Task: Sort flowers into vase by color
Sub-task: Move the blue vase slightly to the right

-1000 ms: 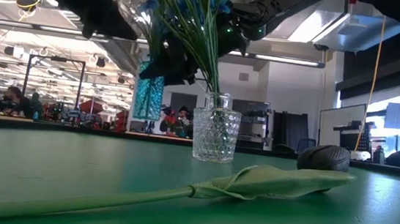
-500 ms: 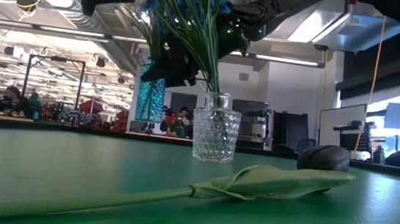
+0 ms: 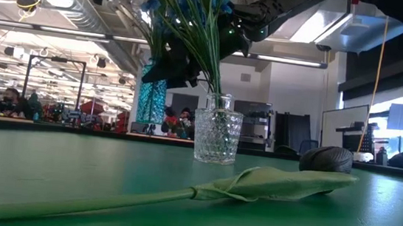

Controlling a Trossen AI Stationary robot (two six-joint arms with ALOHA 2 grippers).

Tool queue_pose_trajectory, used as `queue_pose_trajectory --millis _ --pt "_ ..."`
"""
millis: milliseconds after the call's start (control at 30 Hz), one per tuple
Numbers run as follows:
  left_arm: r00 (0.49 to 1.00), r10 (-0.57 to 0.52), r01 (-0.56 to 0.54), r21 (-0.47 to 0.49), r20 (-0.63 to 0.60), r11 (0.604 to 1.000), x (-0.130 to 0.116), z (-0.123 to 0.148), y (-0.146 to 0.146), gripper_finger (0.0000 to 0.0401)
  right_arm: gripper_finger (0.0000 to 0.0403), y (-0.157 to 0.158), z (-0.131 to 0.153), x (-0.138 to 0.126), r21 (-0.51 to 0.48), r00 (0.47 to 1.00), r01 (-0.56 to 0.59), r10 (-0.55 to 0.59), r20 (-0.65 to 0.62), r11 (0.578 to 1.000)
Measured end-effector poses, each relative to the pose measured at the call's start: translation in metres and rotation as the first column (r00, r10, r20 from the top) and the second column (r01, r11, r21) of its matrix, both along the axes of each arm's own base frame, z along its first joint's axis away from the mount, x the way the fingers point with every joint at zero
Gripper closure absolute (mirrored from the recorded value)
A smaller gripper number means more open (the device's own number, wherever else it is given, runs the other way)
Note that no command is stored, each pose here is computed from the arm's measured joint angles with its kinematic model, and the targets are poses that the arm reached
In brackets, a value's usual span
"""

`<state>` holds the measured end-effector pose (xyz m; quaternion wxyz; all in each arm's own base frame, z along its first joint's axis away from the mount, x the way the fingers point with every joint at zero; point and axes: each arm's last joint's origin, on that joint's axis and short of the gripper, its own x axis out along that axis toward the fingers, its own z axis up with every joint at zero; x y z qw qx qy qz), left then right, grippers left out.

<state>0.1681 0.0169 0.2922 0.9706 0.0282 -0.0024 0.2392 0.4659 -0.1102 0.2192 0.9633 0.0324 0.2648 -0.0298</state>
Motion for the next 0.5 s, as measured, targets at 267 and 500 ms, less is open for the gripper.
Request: queue_pose_trajectory --millis 267,500 --pt "0.996 0.093 -0.093 0.016 -0.015 0.996 0.0063 -0.003 0.0028 0.0257 0.0153 0.0 -0.0002 -0.0001 0.0 1.0 0.0 0.0 -0.001 1.0" --pt "0.991 0.136 -0.137 0.014 0.014 0.991 0.0075 -0.0009 0.0052 0.0275 0.0153 0.0 -0.0003 0.0 0.001 1.0 -0.001 0.001 -0.001 1.0"
